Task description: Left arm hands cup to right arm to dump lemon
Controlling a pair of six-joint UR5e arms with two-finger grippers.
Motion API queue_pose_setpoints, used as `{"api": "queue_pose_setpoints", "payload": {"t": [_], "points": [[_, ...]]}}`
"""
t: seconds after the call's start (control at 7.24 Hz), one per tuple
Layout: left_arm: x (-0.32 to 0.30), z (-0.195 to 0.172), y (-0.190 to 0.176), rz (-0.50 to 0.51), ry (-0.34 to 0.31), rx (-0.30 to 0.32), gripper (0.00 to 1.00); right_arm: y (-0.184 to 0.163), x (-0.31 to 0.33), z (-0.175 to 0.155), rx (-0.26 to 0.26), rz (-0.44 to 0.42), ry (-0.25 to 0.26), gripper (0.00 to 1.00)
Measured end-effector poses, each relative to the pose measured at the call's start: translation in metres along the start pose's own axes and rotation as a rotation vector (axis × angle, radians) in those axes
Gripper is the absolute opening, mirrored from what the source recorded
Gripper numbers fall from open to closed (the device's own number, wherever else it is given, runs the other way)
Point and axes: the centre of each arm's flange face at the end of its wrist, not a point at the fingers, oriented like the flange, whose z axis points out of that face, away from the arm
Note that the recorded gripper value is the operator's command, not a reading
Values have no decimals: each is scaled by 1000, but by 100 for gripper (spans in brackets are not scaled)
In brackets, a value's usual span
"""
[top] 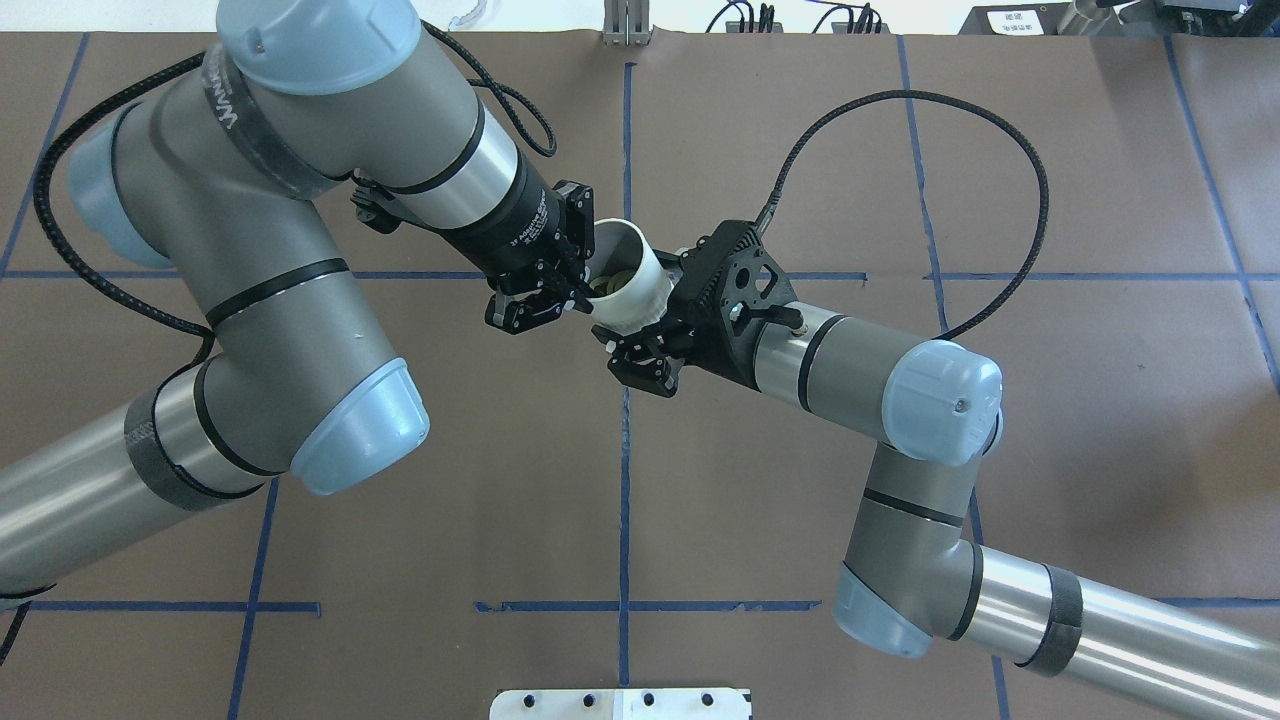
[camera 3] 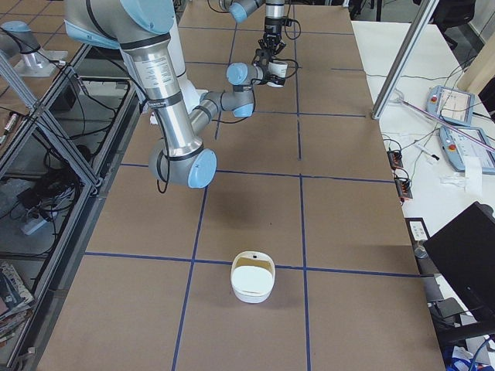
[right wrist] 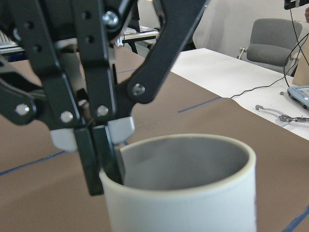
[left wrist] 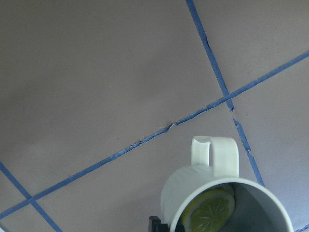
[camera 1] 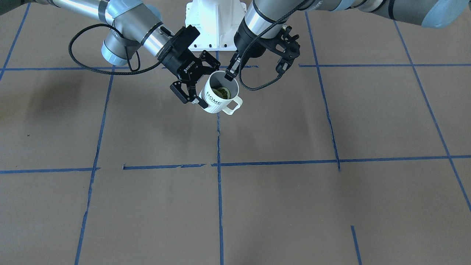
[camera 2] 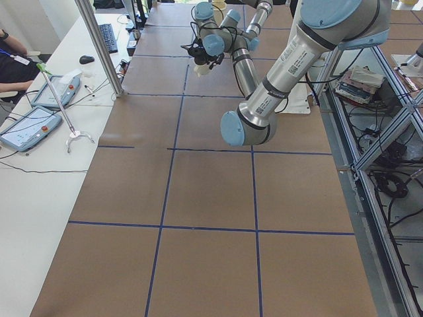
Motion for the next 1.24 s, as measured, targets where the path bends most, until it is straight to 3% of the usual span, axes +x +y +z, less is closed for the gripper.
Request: {"api": "queue_pose_setpoints", "payload": {"t": [0.14, 0.28, 0.41, 0.55, 0.97, 1.24], "points": [[0, 0, 2, -1, 0, -2, 2, 0, 0, 0, 1, 0, -1, 54], [0, 0, 2, -1, 0, -2, 8, 1, -3, 0, -1, 2, -6, 30], [-1, 1, 1, 1, -2, -3, 42, 4, -8, 0, -3, 7, -15, 26], [-3, 0, 1, 16, 0, -7, 99, 4, -10, -1, -2, 11, -18, 26], [-5, -20, -10, 90, 24, -8, 100, 10, -12, -1, -11, 11, -22, 26], [-5, -42, -46, 120, 16, -14, 100, 11, -11, -1, -13, 9, -20, 21]]}}
